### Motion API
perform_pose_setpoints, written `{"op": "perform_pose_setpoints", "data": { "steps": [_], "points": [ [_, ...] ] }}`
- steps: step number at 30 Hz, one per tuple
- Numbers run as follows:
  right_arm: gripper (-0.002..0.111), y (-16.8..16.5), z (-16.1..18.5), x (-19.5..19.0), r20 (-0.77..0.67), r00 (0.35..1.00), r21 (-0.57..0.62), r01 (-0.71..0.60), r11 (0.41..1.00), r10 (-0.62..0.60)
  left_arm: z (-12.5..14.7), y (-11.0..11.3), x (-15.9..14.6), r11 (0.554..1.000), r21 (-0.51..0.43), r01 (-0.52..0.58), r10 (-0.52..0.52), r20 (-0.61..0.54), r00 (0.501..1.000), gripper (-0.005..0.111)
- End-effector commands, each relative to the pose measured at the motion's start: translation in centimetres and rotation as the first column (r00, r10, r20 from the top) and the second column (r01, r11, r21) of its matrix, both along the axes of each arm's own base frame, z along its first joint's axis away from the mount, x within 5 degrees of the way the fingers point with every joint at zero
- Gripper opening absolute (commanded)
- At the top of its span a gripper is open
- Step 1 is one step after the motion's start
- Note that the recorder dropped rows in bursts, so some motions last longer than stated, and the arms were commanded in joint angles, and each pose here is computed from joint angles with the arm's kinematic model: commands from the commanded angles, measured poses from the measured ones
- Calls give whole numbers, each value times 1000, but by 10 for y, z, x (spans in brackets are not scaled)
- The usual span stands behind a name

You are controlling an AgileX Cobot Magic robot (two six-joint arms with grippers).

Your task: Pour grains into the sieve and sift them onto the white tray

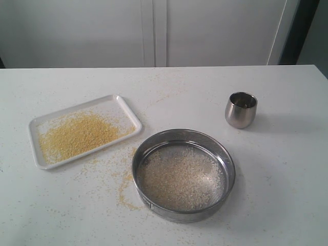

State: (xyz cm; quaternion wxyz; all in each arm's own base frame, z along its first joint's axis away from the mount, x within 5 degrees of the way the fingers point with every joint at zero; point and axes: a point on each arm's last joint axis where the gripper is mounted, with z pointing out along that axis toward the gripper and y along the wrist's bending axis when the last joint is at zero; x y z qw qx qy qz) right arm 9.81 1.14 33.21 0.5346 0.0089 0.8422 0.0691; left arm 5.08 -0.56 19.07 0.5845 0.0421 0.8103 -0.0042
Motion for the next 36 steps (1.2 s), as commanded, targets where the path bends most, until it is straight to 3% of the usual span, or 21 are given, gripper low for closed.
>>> {"op": "perform_pose_setpoints", "data": {
  "steps": [1,36],
  "points": [
    [0,-1,0,0,9,1000,3,7,1000,-7,-18,0,1,1000,-24,-11,10,-11,1000,0],
    [0,-1,0,0,9,1000,3,7,1000,-7,-24,0,1,997,-73,-28,25,-40,999,0]
  ]
}}
